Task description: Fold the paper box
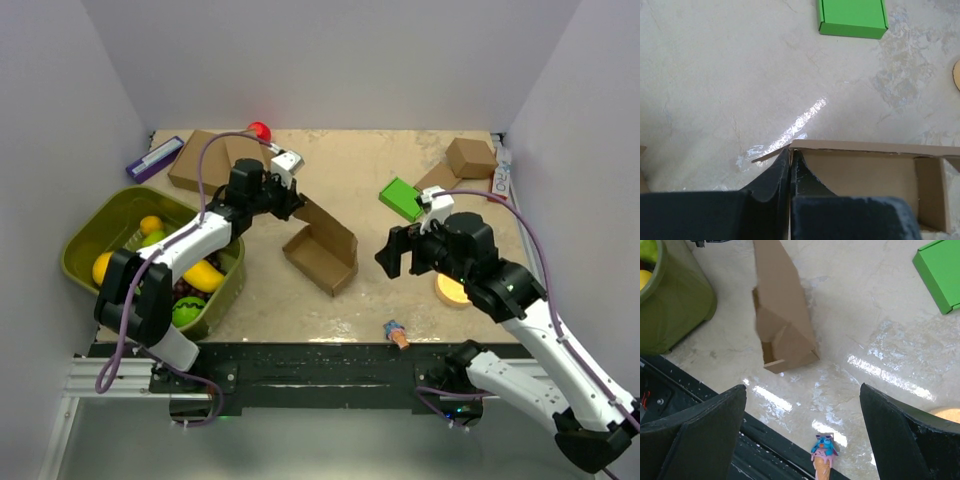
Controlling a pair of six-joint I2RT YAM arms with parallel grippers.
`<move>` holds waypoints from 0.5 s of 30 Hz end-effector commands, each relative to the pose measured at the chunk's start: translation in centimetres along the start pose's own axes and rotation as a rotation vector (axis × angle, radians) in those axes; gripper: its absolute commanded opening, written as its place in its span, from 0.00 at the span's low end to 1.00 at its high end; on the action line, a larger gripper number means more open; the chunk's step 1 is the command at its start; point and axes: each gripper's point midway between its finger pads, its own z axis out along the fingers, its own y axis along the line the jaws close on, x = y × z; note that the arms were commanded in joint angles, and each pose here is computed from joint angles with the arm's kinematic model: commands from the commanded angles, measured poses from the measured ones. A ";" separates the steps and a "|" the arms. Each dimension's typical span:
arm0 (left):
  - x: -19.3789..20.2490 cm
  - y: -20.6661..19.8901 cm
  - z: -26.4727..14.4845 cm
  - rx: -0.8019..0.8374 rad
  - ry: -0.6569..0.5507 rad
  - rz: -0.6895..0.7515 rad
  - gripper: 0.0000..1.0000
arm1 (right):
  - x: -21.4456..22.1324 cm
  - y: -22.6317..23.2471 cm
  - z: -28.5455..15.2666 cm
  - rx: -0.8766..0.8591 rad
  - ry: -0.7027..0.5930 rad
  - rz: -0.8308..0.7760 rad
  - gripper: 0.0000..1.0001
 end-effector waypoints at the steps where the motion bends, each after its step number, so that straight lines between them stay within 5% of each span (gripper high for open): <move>1: -2.2 0.2 -0.8 -0.084 -0.083 0.014 0.00 | 0.9 -0.3 0.9 0.008 0.033 -0.014 0.98; 8: -1.3 2.8 -3.1 -0.352 -0.069 -0.106 0.00 | 2.8 -1.2 2.1 0.079 0.137 0.060 0.95; 15: -2.0 4.9 -3.7 -0.446 -0.073 -0.204 0.00 | 12.4 -0.7 3.8 0.149 0.422 0.232 0.87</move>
